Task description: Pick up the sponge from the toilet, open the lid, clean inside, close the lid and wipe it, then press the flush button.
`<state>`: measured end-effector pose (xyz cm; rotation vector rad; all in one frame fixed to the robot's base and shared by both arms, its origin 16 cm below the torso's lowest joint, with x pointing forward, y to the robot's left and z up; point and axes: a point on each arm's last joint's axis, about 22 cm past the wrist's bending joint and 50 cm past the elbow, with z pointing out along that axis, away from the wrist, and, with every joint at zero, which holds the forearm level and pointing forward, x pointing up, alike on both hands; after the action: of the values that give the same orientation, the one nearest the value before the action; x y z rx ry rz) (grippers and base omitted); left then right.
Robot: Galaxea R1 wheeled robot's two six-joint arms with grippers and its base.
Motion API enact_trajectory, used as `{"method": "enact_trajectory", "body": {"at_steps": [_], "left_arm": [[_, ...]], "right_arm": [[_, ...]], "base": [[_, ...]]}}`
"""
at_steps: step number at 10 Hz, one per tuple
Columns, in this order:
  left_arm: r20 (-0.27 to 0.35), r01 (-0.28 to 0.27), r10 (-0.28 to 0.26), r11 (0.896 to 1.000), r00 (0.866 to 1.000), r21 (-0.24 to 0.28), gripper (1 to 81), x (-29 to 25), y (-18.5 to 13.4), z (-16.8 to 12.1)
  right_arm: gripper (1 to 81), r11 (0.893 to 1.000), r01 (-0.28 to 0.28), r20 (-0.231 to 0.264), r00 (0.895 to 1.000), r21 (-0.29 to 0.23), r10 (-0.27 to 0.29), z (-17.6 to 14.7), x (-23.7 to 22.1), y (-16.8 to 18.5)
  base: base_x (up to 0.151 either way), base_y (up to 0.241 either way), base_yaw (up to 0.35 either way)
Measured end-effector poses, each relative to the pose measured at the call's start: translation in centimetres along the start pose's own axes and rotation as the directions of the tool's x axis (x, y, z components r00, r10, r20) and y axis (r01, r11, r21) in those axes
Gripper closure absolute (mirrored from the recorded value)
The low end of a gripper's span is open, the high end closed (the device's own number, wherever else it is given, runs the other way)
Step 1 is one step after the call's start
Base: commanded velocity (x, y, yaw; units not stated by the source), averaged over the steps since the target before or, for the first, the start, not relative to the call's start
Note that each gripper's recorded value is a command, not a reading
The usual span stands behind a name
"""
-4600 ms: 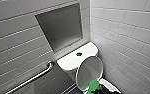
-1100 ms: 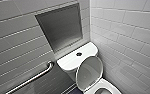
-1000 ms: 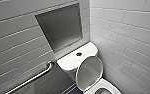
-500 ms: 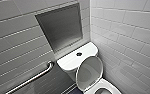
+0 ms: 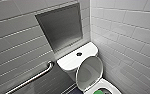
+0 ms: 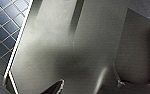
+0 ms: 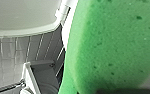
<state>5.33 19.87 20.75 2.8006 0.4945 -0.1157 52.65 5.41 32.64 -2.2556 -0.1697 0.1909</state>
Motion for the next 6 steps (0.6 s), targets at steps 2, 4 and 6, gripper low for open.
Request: {"method": "enact_trajectory", "body": {"at_steps": [2,4,6], "left_arm": [[-0.002,0.001,-0.001,1.0,1.0,0.002,1.0,0.0,-0.3,-0.1],[0.0,0.002,-0.002,1.0,1.0,0.002,1.0,-0.2,-0.3,-0.4],[0.011,0.007,-0.007,1.0,1.0,0.005,1.0,-1.1,-0.2,-2.2]], "right_arm": [[81.1,0.999,-0.005,-0.004,1.0,-0.046,0.005,-0.6,0.4,2.1],[81.1,0.999,-0.007,0.003,1.0,-0.038,0.007,-0.3,0.0,1.5],[81.1,0.999,-0.022,0.012,1.0,-0.038,0.022,-0.9,-0.7,1.1]], "base": [[0.0,0.0,0.0],[0.0,0.0,0.0],[0.0,0.0,0.0]]}}
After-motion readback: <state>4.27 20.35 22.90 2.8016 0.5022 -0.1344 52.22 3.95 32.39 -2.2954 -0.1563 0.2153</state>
